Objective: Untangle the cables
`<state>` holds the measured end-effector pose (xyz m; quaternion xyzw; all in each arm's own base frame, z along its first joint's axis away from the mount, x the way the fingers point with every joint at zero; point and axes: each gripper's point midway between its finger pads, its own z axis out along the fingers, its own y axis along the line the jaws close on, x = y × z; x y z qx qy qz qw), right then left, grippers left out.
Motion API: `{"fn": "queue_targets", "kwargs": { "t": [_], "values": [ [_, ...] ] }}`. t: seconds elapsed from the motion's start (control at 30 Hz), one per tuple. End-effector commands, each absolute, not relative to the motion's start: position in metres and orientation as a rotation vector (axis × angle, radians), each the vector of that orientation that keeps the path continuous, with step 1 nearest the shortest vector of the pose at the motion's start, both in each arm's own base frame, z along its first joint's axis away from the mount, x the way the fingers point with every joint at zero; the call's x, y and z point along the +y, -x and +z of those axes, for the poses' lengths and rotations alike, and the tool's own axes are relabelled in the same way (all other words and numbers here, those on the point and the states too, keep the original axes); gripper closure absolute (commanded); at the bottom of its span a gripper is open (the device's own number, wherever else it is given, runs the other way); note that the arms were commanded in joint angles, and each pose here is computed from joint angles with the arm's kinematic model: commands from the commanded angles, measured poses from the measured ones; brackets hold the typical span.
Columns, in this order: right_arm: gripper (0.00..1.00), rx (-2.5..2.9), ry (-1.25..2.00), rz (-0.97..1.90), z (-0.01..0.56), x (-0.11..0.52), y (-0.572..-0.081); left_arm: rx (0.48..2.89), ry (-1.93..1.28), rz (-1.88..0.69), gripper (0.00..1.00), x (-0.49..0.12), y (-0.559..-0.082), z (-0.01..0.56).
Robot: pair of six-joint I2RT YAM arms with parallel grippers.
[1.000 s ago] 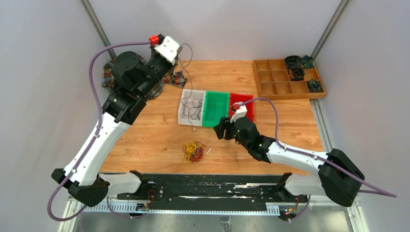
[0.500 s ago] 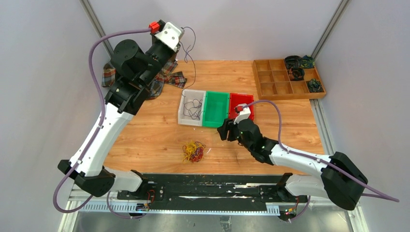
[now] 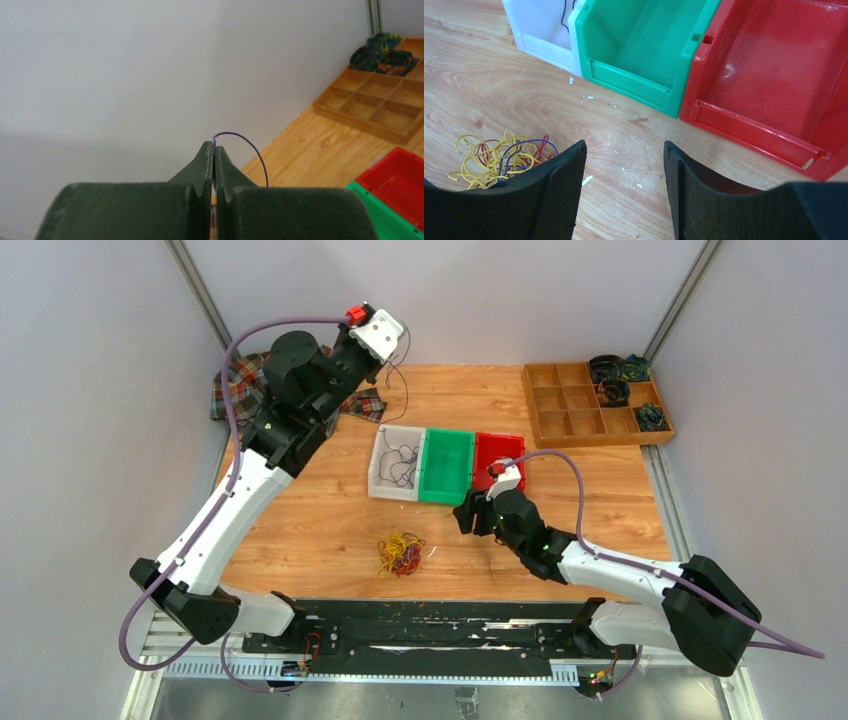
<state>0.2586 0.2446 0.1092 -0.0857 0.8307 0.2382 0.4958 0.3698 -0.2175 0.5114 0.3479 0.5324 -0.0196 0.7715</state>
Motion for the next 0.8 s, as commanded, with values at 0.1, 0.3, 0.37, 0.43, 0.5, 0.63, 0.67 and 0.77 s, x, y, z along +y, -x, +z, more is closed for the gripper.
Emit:
{"fn": "queue_targets", "kwargs": {
  "t": [0.1,0.3,0.37,0.43,0.5,0.63,0.67,0.77],
  "values": [
    [0.42,1.985,0.148,0.571,0.111,0.236,-0.265,1.253,-0.831,-0.064,1.0,-0.233,-0.383,0.458],
    [0.42,1.976,0.133,0.579,0.11,0.233,-0.265,1.415,-0.885,-0.104,1.0,-0.244,-0.396,0.398],
    [0.42,1.976,0.127,0.58,0.11,0.232,-0.265,1.468,-0.904,-0.112,0.99,-0.247,-0.4,0.379],
    [0.42,1.975,0.121,0.583,0.11,0.232,-0.265,1.525,-0.933,-0.129,1.0,-0.25,-0.401,0.357],
    [0.42,1.972,0.116,0.586,0.11,0.23,-0.265,1.58,-0.965,-0.148,1.0,-0.253,-0.4,0.334],
    [0.42,1.967,0.105,0.598,0.109,0.229,-0.265,1.687,-1.037,-0.155,1.0,-0.253,-0.397,0.287],
    [0.42,1.966,0.103,0.6,0.109,0.229,-0.266,1.703,-1.057,-0.139,1.0,-0.251,-0.398,0.276],
    [0.42,1.965,0.098,0.605,0.108,0.228,-0.266,1.733,-1.099,-0.065,1.0,-0.246,-0.406,0.254]
  ]
}}
